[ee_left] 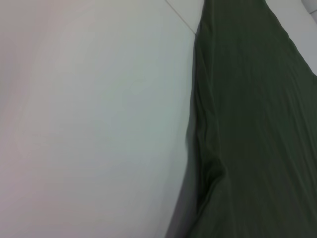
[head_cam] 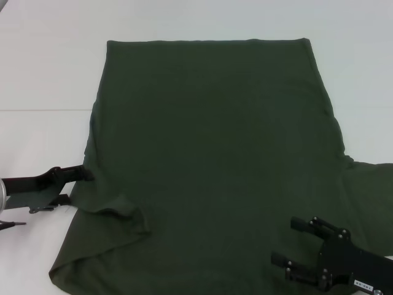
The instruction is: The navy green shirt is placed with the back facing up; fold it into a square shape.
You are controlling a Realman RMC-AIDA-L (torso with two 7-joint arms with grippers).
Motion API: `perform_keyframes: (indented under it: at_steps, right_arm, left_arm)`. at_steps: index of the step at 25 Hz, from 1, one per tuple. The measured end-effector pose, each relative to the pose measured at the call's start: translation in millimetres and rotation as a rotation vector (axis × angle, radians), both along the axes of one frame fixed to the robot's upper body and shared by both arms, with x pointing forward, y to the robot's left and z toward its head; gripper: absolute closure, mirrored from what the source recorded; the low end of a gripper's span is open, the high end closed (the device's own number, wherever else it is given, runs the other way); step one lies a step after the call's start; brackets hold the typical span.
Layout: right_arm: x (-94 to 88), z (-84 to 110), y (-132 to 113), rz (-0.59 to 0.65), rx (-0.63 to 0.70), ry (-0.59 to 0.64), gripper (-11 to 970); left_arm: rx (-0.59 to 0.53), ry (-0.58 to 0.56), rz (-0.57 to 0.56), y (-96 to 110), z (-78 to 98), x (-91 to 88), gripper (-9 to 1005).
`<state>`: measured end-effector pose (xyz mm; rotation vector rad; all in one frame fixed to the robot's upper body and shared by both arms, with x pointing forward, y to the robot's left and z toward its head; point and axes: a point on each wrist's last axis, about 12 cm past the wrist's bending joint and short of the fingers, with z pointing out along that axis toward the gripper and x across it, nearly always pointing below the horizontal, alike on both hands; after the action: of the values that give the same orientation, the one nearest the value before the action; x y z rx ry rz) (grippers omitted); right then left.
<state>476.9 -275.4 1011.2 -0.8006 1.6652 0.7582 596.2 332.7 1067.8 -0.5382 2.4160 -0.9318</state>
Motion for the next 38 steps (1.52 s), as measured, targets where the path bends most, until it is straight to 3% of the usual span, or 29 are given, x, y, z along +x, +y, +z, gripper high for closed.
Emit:
perform_keyframes:
  at_steps: [13, 22, 29, 38]
  right_arm:
    - [-0.4, -0.1, -0.7, -0.001, -0.001, 0.0, 74]
    - [-0.3, 0.2, -1.5, -0.002, -0.004, -0.002, 74]
    - [0.0, 0.4, -1.7, -0.002, -0.004, -0.003, 75]
    - [-1.1, 0.0, -3.0, -0.005, -0.005, -0.002, 74]
  left_arm:
    - [-0.019, 0.016, 0.019, 7.5, 5.0, 0.1, 113]
    - [-0.255, 0.146, -0.068, 2.2, 21.6, -17.1, 114]
    - [-0.32, 0.179, -0.05, -19.5, 5.8, -24.2, 114]
    - [-0.328, 0.205, 0.03, -15.3, -9.8, -31.7, 122]
